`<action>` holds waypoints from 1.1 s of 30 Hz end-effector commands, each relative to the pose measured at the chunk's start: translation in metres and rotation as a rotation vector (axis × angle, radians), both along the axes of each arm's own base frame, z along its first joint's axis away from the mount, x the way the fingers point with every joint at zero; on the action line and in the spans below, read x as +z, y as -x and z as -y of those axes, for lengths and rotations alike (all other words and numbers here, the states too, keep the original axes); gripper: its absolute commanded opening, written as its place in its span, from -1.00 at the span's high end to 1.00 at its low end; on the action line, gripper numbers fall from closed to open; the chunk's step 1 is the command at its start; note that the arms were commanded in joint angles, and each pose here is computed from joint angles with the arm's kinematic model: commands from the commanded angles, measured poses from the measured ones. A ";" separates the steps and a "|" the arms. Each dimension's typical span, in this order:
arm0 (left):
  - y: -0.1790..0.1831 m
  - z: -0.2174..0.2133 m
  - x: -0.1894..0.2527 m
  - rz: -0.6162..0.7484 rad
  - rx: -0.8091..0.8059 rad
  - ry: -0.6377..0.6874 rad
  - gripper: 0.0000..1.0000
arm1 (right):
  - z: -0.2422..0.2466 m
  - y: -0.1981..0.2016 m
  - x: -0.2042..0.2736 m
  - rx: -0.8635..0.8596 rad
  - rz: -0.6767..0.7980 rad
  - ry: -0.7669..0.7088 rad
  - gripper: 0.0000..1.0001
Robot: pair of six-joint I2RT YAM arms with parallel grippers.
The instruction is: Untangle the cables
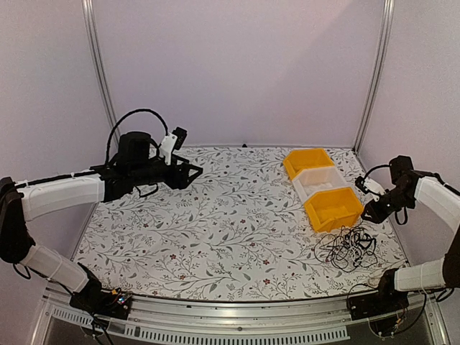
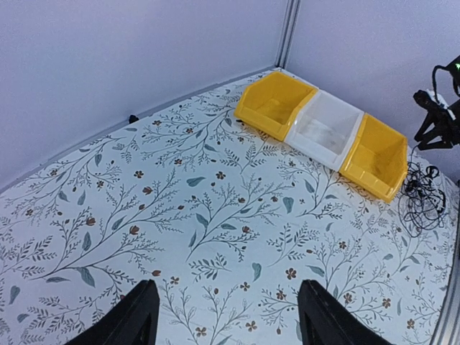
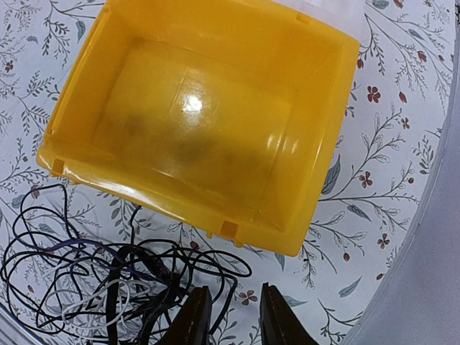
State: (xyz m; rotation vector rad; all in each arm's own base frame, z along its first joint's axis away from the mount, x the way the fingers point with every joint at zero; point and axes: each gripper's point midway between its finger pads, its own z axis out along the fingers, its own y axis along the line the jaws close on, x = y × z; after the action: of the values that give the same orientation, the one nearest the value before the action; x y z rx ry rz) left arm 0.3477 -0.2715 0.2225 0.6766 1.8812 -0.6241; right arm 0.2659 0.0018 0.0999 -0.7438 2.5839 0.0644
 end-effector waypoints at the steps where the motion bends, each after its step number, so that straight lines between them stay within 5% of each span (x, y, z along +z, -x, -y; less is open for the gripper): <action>1: 0.002 0.010 0.009 0.009 -0.028 0.014 -0.34 | 0.000 -0.008 0.009 -0.014 0.036 -0.019 0.47; 7: 0.002 0.012 0.008 0.003 -0.032 0.011 -0.34 | 0.000 -0.006 0.008 -0.018 0.036 -0.018 0.59; 11: 0.003 0.013 0.007 -0.001 -0.036 0.013 -0.33 | -0.003 -0.006 0.010 -0.016 0.034 -0.035 1.00; 19: 0.018 0.036 0.016 0.035 -0.129 0.065 -0.21 | -0.040 -0.026 0.099 0.088 0.216 -0.198 1.00; 33: 0.097 0.177 0.079 0.254 -0.413 0.324 -0.25 | -0.170 -0.004 0.251 0.597 0.409 -0.423 1.00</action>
State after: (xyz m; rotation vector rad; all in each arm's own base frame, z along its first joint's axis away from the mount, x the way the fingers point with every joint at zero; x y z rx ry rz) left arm 0.2664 -0.4066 0.2652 0.9250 1.5509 -0.9146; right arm 0.2850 0.1432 0.3323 -1.0727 1.8870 0.4355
